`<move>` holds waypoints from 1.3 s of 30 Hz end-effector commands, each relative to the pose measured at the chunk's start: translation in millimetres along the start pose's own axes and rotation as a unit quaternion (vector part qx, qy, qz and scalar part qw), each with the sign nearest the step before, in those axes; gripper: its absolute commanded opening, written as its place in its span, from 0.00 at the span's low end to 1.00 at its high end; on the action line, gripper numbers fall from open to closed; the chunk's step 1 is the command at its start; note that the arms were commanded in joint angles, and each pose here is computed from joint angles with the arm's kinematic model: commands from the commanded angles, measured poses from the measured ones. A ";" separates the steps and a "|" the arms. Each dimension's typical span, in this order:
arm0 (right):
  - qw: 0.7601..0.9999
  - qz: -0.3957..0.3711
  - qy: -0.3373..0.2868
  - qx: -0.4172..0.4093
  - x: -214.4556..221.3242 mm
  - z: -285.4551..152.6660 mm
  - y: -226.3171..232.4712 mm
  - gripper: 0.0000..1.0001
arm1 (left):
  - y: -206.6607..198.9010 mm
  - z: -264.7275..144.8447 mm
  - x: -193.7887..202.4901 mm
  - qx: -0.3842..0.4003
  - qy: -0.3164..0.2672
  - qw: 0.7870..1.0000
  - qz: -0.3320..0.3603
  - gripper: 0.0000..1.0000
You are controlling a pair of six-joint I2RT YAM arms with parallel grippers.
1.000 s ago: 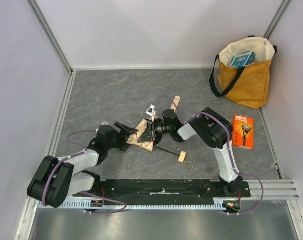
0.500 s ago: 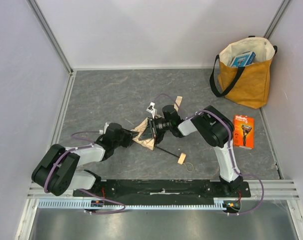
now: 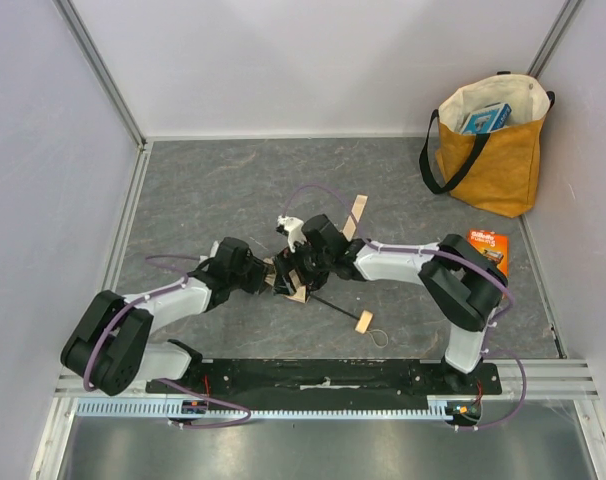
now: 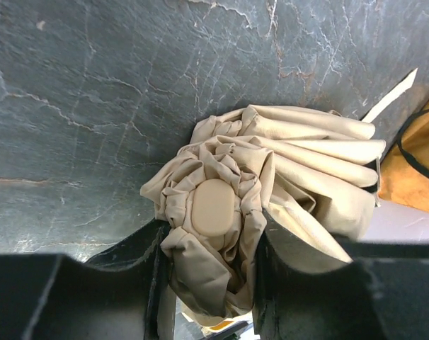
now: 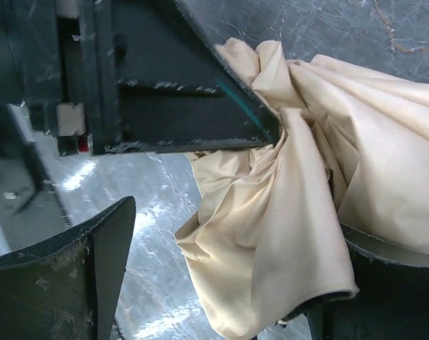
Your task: Put away the umbrella
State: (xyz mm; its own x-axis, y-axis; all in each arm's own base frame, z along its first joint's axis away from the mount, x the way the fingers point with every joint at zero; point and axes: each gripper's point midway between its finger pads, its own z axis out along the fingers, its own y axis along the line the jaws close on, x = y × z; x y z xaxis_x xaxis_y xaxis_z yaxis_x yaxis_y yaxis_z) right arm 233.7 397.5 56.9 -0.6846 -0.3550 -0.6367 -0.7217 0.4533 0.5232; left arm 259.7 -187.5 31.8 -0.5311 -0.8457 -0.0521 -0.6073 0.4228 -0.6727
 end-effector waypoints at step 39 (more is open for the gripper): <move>0.954 -0.186 -0.006 0.235 96.6 11.2 -39.3 0.00 | 48.3 -49.8 -22.0 -0.039 -0.048 0.996 0.069 0.90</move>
State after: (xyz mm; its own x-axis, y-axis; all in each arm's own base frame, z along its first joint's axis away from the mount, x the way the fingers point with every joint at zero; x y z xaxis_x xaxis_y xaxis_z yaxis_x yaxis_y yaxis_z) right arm 215.5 395.2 29.0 -0.1572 -0.5566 -0.8158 -0.6860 0.6558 -0.3153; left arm 213.9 -172.2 37.9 -0.6239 -0.7800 -0.0482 -0.5952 0.5143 -0.6175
